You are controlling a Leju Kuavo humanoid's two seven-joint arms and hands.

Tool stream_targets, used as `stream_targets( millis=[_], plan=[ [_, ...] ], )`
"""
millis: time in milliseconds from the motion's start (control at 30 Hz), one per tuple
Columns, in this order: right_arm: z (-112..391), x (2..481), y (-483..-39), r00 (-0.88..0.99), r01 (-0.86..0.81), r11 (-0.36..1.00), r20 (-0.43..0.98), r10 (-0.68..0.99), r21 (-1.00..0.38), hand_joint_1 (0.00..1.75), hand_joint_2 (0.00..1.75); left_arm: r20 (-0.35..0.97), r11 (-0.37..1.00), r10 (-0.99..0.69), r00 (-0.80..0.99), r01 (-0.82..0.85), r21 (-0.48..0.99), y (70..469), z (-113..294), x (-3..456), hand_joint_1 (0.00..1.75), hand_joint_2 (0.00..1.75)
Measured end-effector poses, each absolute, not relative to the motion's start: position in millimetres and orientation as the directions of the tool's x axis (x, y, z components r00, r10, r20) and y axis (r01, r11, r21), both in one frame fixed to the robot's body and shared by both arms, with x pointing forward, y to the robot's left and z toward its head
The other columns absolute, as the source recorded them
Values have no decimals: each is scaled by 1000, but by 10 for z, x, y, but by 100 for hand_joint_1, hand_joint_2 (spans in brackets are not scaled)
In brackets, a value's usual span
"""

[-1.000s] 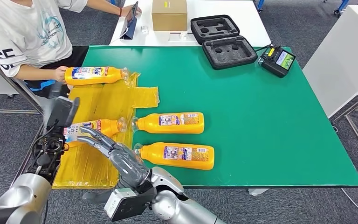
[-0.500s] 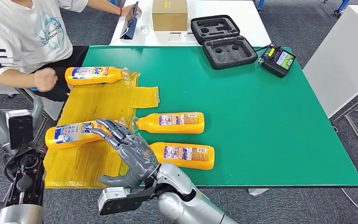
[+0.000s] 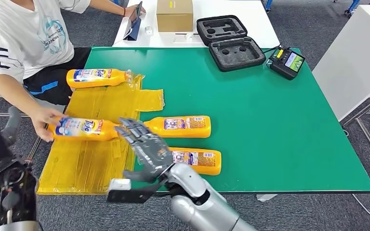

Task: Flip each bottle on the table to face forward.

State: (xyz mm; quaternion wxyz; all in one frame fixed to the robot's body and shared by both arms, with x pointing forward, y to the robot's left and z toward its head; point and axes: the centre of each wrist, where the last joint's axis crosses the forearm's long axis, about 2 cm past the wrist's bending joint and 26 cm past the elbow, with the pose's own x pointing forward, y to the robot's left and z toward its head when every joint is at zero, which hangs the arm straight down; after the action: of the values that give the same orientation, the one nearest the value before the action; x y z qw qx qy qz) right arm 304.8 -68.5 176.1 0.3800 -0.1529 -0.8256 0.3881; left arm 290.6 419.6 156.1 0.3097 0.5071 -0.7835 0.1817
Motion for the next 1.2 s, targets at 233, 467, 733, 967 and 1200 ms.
stream_targets(
  millis=[233,467,733,967,1200],
  plan=[
    [1454,3149,-1086,-482,-126,508,500,719,-852,0,175,716,415,-639,-282,-910,12,4233,1378,2562,0,175],
    [1169,3194,-1290,-340,-218,488,535,773,-845,0,175,722,420,-637,-271,-907,30,4197,1321,2513,0,175],
    [1031,3211,-1434,-276,-242,495,548,790,-835,0,175,728,421,-634,-260,-906,44,4169,1275,2474,0,175],
    [962,3223,-1484,-237,-252,495,549,801,-831,0,175,716,424,-652,-251,-903,69,4129,1268,2480,0,175],
    [929,3244,-1520,-205,-265,494,549,810,-828,175,175,726,426,-639,-255,-903,58,4103,1258,2481,0,175]
  ],
)
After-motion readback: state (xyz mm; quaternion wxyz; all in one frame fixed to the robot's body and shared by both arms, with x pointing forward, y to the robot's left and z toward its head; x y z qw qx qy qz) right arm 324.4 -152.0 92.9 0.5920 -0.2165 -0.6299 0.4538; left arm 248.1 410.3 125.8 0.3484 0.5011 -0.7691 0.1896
